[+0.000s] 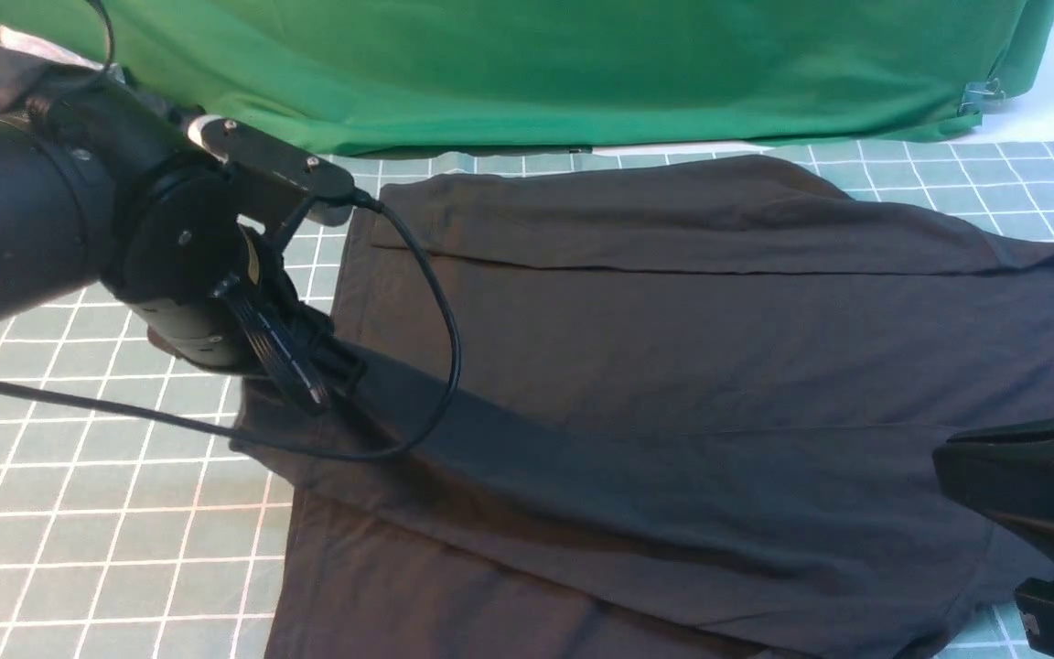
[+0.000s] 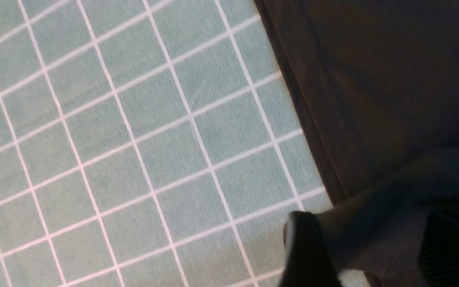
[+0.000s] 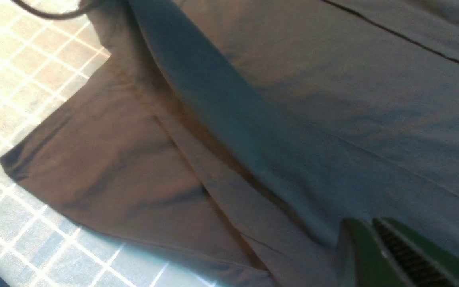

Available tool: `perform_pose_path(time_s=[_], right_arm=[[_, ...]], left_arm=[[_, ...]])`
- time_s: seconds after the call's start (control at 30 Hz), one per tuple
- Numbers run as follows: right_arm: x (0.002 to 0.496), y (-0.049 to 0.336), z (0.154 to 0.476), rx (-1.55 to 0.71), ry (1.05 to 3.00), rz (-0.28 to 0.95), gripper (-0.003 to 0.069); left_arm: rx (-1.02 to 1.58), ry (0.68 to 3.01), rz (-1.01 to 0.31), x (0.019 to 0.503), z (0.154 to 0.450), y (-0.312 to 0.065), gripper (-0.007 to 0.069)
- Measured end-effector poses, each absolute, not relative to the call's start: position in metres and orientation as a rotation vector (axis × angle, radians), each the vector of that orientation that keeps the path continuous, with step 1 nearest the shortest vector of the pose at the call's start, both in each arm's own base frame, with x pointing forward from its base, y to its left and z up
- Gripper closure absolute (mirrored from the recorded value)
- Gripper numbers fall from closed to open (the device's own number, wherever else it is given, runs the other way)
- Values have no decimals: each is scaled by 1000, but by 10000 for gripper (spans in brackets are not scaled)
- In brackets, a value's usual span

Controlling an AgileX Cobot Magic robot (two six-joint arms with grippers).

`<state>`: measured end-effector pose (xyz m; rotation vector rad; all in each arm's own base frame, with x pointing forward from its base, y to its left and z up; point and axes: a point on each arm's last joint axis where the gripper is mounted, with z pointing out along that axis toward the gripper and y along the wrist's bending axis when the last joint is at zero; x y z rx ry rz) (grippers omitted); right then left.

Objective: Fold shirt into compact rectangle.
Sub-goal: 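Fold the left side of the black T-shirt inward over its body, then grab the top left corner of the dark shirt with the left gripper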

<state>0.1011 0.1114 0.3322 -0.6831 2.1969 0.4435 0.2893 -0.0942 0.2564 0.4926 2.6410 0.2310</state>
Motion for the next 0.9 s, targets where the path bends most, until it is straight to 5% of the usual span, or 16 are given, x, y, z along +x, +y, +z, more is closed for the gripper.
perform_pose_path(time_s=[0.17, 0.37, 0.63, 0.9], right_arm=[[101, 111, 332, -683, 2197, 444, 620], [101, 111, 332, -681, 2198, 445, 620], [101, 111, 332, -659, 2207, 456, 620], [101, 111, 332, -651, 2210, 460, 619]], left_arm=[[419, 2600, 214, 295, 261, -95, 187], [323, 2592, 210, 304, 271, -96, 213], [-19, 2770, -90, 370, 293, -77, 580], [-59, 2685, -166, 434, 272, -81, 604]])
